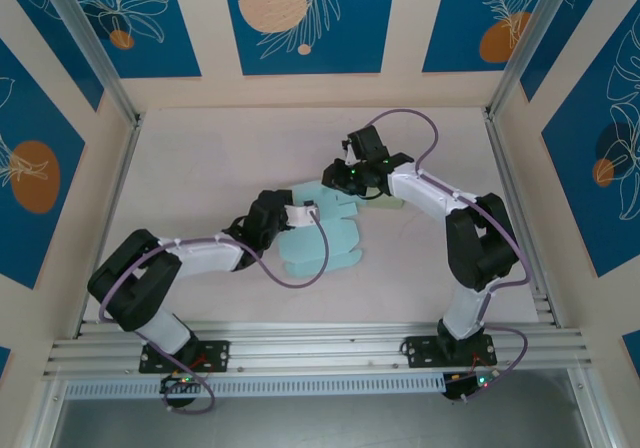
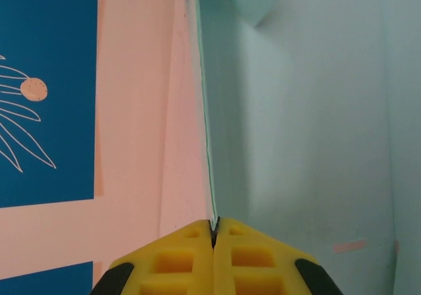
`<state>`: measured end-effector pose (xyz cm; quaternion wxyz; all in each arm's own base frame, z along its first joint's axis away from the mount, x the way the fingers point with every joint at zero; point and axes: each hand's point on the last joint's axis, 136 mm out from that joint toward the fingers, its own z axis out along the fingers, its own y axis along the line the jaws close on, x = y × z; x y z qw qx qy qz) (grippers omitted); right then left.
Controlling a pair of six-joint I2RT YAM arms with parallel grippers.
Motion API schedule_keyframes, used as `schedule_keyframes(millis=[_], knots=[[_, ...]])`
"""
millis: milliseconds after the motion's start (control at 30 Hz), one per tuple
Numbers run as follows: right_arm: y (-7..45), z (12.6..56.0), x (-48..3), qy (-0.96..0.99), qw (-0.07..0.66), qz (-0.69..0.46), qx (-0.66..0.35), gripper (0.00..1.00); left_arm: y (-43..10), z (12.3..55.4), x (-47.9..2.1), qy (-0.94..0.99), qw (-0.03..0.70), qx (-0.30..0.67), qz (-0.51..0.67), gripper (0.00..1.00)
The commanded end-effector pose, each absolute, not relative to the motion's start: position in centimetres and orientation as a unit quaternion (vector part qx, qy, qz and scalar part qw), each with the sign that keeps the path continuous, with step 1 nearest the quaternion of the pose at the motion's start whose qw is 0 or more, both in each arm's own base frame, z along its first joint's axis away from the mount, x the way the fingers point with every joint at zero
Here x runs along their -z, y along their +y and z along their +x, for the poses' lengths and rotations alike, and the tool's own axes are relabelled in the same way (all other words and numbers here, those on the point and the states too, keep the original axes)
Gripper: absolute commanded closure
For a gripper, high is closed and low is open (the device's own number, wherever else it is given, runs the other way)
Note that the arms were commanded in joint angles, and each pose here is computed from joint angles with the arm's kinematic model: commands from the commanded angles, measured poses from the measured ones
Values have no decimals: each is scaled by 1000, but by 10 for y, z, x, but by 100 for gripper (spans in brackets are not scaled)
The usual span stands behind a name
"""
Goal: Fold the paper box
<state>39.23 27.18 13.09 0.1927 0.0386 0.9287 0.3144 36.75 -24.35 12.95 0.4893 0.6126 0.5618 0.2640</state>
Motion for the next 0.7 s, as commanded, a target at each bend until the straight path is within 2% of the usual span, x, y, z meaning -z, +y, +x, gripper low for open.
schedule_keyframes(millis=[0, 67, 200, 267, 567, 667], knots=[[281, 378, -133, 923, 183, 26, -339, 74, -256, 366, -136, 540, 507, -275, 613, 100], [275, 371, -137, 922, 189, 20, -337, 69, -254, 366, -134, 539, 503, -282, 614, 100], [260, 350, -149, 919, 211, 8, -331, 50, -252, 362, -135, 544, 506, -274, 610, 100], [250, 339, -155, 918, 225, 6, -327, 45, -252, 359, -137, 546, 510, -266, 609, 100], [203, 292, -137, 915, 252, 40, -313, 44, -249, 354, -138, 544, 512, -261, 611, 100], [201, 284, -119, 915, 241, 46, -319, 50, -251, 350, -145, 545, 527, -246, 604, 100]])
